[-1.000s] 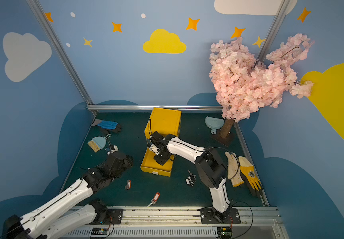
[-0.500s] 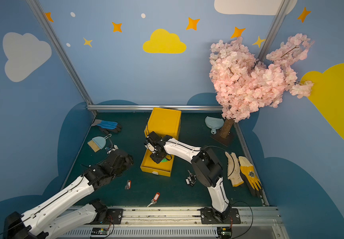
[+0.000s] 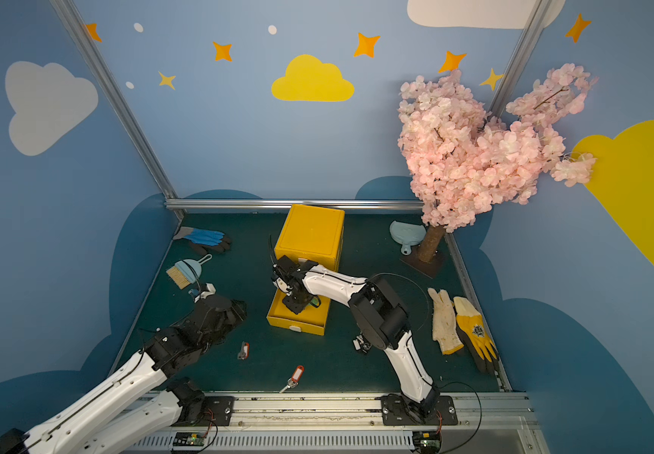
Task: Take the keys out of the drawer
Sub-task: Pick up the key from the drawer.
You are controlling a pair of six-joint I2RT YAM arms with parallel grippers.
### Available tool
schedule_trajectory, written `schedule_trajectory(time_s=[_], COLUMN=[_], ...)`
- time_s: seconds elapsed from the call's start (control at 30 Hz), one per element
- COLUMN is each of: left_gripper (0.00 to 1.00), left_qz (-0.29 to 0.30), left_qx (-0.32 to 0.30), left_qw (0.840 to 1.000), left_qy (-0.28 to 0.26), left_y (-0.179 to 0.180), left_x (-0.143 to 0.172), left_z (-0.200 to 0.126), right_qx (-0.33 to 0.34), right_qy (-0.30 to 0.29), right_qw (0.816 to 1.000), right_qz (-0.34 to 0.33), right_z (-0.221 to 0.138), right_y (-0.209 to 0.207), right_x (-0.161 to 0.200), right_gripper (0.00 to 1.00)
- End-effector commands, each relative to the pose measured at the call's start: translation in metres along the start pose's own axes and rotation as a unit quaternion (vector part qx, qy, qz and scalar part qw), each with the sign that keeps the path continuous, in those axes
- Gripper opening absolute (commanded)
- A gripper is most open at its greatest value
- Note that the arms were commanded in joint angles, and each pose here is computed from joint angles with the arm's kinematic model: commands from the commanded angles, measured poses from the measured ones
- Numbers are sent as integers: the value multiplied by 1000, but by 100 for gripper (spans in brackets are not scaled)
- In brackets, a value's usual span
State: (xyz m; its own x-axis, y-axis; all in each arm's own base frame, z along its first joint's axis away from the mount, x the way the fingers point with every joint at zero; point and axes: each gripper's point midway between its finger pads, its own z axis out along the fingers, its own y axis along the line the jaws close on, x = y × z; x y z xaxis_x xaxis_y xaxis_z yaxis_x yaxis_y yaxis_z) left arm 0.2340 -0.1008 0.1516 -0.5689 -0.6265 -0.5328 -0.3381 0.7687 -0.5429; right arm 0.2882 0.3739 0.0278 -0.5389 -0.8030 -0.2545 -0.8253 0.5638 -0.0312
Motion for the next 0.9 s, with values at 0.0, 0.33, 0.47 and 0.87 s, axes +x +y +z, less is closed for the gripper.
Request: schedule_trajectory(time_s=[0.0,0.33,0.47,0.87], left_gripper=[51,51,51,51], left_qz=[3,8,13,20], left_qx=[-4,6,10,11], left_qw=[1000,1000,1000,1000], left_qy=[-5,10,15,22], left_y=[5,-1,-6,-16], left_x=[0,5,6,7], left_z=[-1,0,3,13], right_qx=[9,28,33,45], right_qy=[30,15,7,-28], right_qw=[999,999,999,999], right_qz=[7,15,14,4], right_z=[3,-11,-17,-53], right_y=[1,-2,-4,-9], right_x=[14,6,2,-8], right_gripper=[23,14,10,0])
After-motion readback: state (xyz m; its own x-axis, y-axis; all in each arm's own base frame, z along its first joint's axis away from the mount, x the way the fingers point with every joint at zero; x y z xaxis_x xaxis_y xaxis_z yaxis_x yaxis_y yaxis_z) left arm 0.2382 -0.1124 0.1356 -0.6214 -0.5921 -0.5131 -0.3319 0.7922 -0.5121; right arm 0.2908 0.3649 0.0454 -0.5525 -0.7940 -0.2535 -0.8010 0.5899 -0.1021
